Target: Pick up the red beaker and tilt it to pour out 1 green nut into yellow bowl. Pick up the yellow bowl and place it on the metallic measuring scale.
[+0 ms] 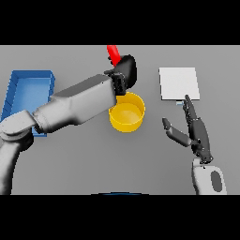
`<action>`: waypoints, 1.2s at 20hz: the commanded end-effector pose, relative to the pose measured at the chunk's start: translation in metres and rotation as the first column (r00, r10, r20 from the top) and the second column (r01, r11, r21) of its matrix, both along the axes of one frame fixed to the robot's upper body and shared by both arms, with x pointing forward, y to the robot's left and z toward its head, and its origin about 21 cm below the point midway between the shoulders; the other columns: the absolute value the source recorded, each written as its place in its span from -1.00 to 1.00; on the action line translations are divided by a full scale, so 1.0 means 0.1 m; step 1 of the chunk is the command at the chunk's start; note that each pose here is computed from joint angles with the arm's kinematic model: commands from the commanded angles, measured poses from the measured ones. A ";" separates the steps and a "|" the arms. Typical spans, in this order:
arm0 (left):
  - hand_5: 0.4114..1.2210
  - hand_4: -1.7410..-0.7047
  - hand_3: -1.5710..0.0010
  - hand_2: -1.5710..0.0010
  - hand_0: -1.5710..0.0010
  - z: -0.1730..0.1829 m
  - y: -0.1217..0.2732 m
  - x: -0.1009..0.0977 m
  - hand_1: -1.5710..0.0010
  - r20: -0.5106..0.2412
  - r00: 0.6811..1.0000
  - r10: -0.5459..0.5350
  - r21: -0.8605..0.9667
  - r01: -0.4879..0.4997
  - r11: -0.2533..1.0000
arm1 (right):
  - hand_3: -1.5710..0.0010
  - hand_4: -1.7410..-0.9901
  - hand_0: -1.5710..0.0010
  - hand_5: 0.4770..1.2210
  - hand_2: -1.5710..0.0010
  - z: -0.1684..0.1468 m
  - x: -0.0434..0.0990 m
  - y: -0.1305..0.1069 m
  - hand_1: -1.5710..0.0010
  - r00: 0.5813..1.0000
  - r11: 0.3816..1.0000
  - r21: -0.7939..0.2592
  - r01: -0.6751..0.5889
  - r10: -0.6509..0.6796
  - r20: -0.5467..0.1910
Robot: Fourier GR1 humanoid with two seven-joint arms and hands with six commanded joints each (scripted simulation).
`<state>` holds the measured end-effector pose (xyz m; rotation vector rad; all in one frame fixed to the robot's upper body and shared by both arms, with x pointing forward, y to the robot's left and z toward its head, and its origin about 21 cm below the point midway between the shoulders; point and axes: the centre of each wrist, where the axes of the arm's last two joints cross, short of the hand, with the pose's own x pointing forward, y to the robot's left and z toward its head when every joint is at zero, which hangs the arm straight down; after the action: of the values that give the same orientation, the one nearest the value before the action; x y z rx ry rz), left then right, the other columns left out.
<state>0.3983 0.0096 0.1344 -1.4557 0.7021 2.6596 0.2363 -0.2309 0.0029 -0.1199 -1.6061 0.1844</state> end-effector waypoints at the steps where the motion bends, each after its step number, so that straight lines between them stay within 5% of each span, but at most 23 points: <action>1: 1.00 -1.00 -1.00 -1.00 -1.00 0.11 0.01 0.03 -1.00 0.020 1.000 0.005 -0.003 -0.005 1.000 | 1.00 0.35 1.00 -0.71 1.00 -0.03 -0.02 -0.01 1.00 1.000 1.000 0.006 -0.003 0.003 -0.005; 4: 0.88 -0.99 -1.00 -1.00 -1.00 0.37 0.02 0.09 -1.00 0.081 0.997 0.009 -0.049 -0.005 0.999 | 1.00 0.39 1.00 -0.68 1.00 0.00 0.02 0.02 1.00 1.000 1.000 0.009 -0.007 0.007 0.031; 6: 0.92 -0.81 -1.00 -0.59 -1.00 0.64 0.04 0.18 -0.62 0.137 0.991 0.001 -0.114 0.015 0.993 | 1.00 0.38 1.00 -0.65 1.00 0.05 0.05 0.03 1.00 0.999 1.000 0.008 -0.014 0.014 0.050; 8: 0.95 -0.88 -0.54 -0.74 -1.00 1.06 0.13 0.29 -0.75 0.219 0.975 0.034 -0.169 0.004 0.986 | 1.00 0.36 1.00 -0.61 1.00 0.04 0.02 0.02 1.00 0.999 0.999 0.027 -0.025 0.023 0.042; 13: 0.98 -0.61 -0.85 -0.91 -1.00 1.94 0.44 0.49 -0.92 0.275 0.932 0.235 -0.408 -0.108 0.907 | 1.00 0.24 1.00 -0.56 1.00 0.07 0.06 0.02 1.00 0.998 0.999 0.020 -0.041 0.040 0.044; 15: 0.99 -0.75 -0.84 -0.95 -1.00 2.22 0.99 0.65 -0.95 0.148 0.886 0.440 -0.635 -0.256 0.729 | 1.00 0.20 1.00 -0.55 1.00 0.07 0.07 -0.02 1.00 0.998 0.999 0.006 -0.048 0.048 0.039; 18: 0.99 -0.87 -0.83 -0.97 -1.00 2.23 1.70 0.80 -0.97 -0.081 0.815 0.574 -0.833 -0.371 0.410 | 1.00 0.14 1.00 -0.53 1.00 0.06 0.06 0.04 1.00 0.996 0.998 0.004 -0.071 0.070 0.060; 22: 1.00 -0.95 -0.79 -0.99 -1.00 2.02 2.31 0.83 -0.99 -0.208 0.758 0.618 -0.927 -0.355 0.124 | 1.00 0.17 1.00 -0.53 1.00 0.07 0.10 0.03 1.00 0.994 0.996 -0.030 -0.079 0.081 0.075; 24: 1.00 -0.97 -0.78 -0.99 -1.00 1.91 2.57 0.82 -0.99 -0.270 0.699 0.662 -0.938 -0.347 -0.017 | 1.00 0.19 1.00 -0.54 1.00 0.06 0.10 0.03 1.00 0.995 0.997 -0.022 -0.074 0.076 0.064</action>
<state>0.4803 0.2673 0.3251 -2.7395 2.6433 2.0697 0.2464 -0.2276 0.0088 -0.0823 -1.6735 0.2566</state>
